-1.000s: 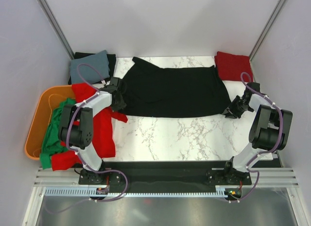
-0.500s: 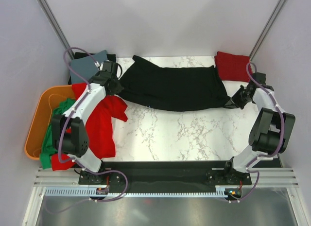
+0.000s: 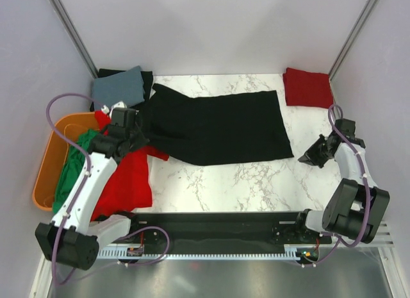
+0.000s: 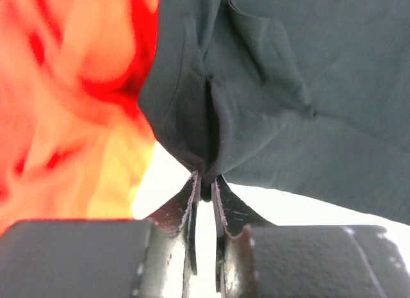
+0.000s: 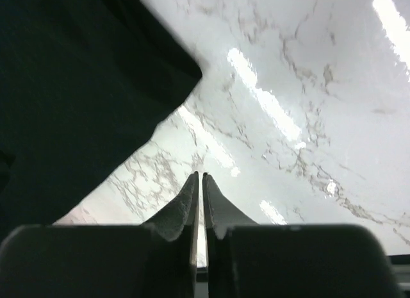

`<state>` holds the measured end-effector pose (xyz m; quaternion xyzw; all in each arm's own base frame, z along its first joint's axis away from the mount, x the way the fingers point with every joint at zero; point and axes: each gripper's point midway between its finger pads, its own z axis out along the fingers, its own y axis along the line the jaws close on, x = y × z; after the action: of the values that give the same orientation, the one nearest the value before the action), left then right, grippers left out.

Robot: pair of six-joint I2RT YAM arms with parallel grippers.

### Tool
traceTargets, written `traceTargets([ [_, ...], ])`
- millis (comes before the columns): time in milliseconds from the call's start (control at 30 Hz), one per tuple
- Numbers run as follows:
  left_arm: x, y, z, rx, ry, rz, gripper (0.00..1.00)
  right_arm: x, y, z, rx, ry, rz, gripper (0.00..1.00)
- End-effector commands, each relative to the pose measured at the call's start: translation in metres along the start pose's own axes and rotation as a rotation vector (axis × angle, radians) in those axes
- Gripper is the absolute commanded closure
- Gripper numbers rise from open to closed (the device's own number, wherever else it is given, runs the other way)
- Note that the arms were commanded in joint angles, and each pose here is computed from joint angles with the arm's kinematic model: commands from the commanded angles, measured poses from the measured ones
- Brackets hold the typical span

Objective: Fold and stack the t-shirts
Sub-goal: Fold the tshirt

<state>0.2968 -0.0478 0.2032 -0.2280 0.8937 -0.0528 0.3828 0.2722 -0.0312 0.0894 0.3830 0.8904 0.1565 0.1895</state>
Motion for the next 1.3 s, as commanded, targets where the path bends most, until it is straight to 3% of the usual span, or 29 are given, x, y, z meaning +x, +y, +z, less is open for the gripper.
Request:
traceTargets([
  [0, 0.027, 0.011, -0.015, 0.021, 0.047, -0.089, 0.78, 0.006, 0.013, -0.008, -0.089, -0.018, -0.007, 0.87],
  [33, 0.032, 0.013, -0.016, 0.023, 0.056, -0.093, 0.61, 0.009, 0.017, -0.008, -0.111, -0.017, -0.013, 0.58],
  [100, 0.040, 0.015, -0.016, 0.030, 0.072, -0.096, 0.53, 0.013, 0.021, -0.009, -0.127, -0.016, -0.033, 0.30],
  [167, 0.044, 0.015, -0.016, 0.037, 0.086, -0.092, 0.46, 0.016, 0.024, -0.006, -0.139, -0.018, -0.050, 0.20],
  [233, 0.045, 0.013, -0.016, 0.045, 0.095, -0.090, 0.45, 0.015, 0.024, -0.001, -0.144, -0.019, -0.053, 0.19],
  [633, 0.062, 0.026, -0.004, 0.010, 0.124, -0.031, 0.46, -0.005, 0.035, 0.077, -0.083, 0.044, -0.090, 0.32],
  [733, 0.062, 0.025, -0.001, 0.015, 0.126, -0.023, 0.46, -0.008, 0.032, 0.091, -0.061, 0.060, -0.105, 0.48],
  [867, 0.060, 0.023, -0.001, 0.022, 0.123, -0.011, 0.47, -0.020, 0.024, 0.093, -0.021, 0.028, -0.105, 0.61],
  [967, 0.059, 0.021, -0.001, 0.035, 0.117, -0.015, 0.47, -0.022, 0.027, 0.093, -0.030, 0.032, -0.106, 0.98],
  [1133, 0.050, 0.012, -0.007, 0.072, 0.098, -0.030, 0.47, -0.007, 0.005, 0.076, 0.039, 0.042, -0.090, 1.00],
  [1267, 0.041, 0.003, -0.016, 0.113, 0.081, -0.029, 0.47, -0.015, -0.042, 0.041, 0.132, -0.045, 0.020, 1.00],
])
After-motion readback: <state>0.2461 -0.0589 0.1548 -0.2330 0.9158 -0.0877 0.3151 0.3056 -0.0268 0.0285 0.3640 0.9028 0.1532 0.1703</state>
